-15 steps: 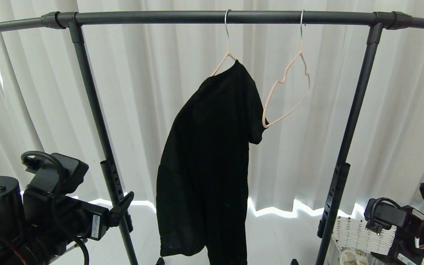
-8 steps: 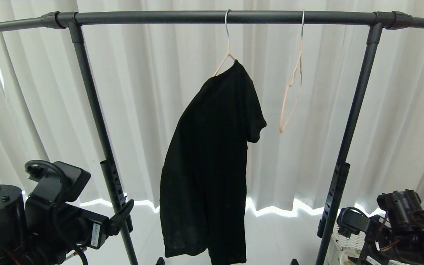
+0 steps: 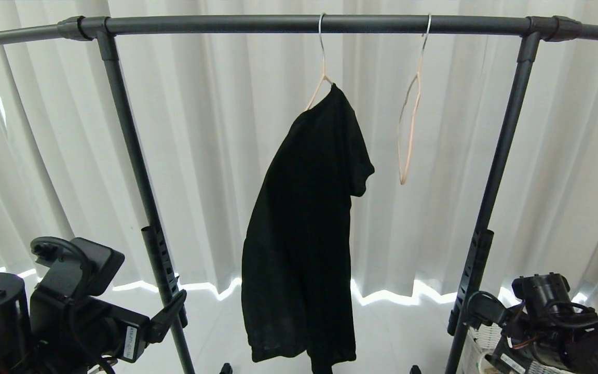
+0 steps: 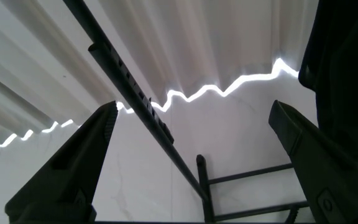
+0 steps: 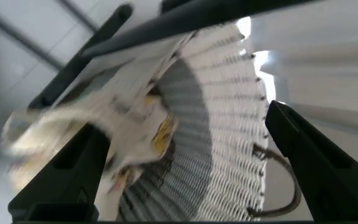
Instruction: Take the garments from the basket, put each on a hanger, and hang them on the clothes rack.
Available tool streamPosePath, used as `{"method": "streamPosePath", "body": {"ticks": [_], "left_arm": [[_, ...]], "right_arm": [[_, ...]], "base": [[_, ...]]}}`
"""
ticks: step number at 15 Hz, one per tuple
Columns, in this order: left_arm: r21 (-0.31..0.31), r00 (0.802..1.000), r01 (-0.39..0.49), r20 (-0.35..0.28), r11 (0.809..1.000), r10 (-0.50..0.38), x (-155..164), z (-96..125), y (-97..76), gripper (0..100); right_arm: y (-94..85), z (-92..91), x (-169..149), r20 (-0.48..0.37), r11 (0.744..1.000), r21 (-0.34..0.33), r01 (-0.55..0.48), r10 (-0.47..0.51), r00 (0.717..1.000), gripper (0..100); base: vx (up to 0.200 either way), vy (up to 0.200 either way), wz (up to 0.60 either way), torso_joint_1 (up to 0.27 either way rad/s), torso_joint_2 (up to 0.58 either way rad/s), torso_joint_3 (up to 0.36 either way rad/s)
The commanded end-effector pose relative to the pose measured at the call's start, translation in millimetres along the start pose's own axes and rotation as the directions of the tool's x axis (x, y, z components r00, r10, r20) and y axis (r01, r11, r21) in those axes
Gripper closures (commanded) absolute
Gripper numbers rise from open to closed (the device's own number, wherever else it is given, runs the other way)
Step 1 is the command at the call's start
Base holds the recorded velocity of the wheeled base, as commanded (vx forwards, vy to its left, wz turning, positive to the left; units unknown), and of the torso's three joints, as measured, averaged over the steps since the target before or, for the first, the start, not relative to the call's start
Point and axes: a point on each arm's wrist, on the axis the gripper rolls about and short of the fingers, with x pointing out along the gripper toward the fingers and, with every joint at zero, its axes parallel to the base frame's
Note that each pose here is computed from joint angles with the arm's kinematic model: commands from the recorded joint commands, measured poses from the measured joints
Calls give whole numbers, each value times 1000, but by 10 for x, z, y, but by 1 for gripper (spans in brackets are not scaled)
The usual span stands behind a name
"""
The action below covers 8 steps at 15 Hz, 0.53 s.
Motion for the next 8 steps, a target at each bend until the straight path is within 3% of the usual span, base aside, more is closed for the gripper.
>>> {"method": "streamPosePath", "body": {"ticks": [1, 4, 8], "left_arm": [[-2, 1000, -2, 8, 1000, 2, -16, 5, 7, 0], [-3, 1000, -3, 15, 1000, 3, -36, 4, 14, 0], [-6, 1000, -8, 23, 1000, 8, -48, 13, 23, 0]], "right_arm": [[41, -57, 64, -49, 1000, 4, -3, 3, 999, 100], [61, -85, 19, -62, 1000, 23, 7, -5, 998, 100], [15, -55, -274, 7, 998, 29, 54, -54, 999, 100]], "base": [[0, 0, 0, 0, 0, 0], [0, 0, 0, 0, 0, 0], [0, 0, 0, 0, 0, 0]]}}
